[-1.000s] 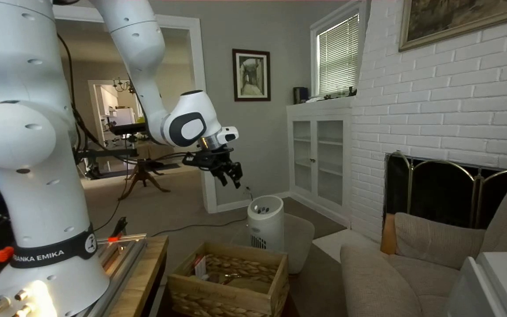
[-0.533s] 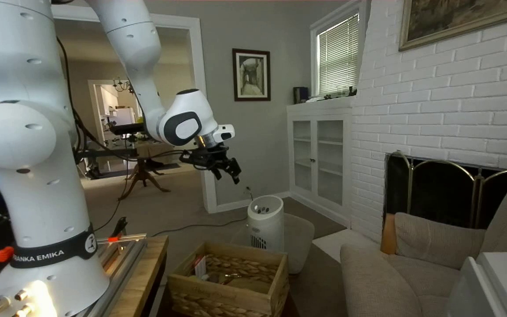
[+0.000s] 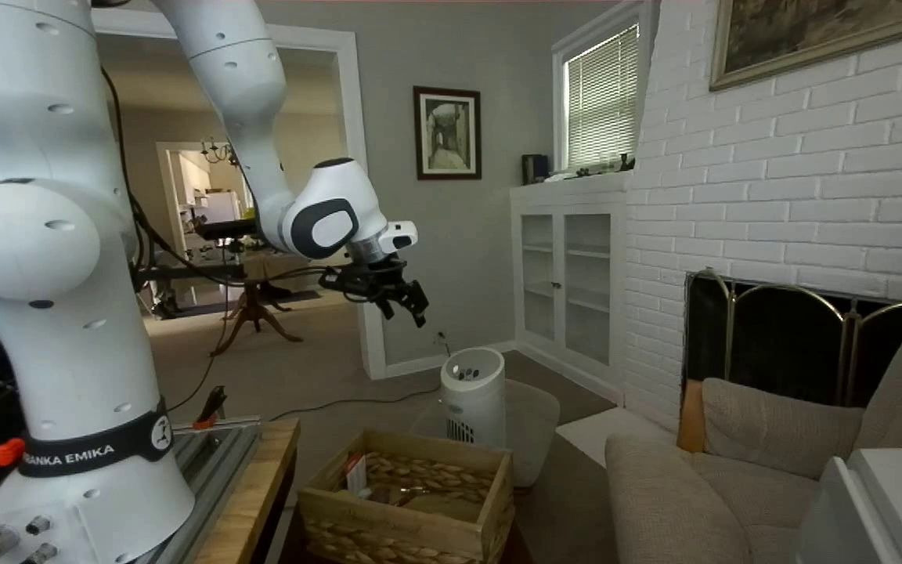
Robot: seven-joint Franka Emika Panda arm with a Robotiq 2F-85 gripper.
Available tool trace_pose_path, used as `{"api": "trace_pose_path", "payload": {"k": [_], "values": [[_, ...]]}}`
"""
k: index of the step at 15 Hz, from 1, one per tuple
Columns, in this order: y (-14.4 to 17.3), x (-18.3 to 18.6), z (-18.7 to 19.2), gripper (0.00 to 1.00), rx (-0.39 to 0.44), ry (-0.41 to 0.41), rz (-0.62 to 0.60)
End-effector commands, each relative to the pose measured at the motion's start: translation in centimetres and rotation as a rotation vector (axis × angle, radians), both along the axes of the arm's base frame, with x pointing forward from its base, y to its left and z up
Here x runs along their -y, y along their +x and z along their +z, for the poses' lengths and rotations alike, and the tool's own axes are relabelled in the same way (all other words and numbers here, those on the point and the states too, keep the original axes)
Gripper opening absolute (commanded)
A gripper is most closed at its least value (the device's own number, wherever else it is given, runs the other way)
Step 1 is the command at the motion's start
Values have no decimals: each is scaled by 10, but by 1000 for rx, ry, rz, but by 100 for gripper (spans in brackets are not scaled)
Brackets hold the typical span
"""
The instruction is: Press a button on the air cooler
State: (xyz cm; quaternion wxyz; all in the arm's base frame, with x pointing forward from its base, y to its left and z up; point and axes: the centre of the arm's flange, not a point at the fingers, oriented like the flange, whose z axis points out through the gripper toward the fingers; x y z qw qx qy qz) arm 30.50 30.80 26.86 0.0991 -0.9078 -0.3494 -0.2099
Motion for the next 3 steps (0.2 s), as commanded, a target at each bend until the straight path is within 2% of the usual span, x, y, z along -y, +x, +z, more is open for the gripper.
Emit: {"api": "trace_pose_path", "payload": {"k": [1,3], "values": [[0,0,0,100,0,0,0],[0,0,0,100,0,0,0]]}}
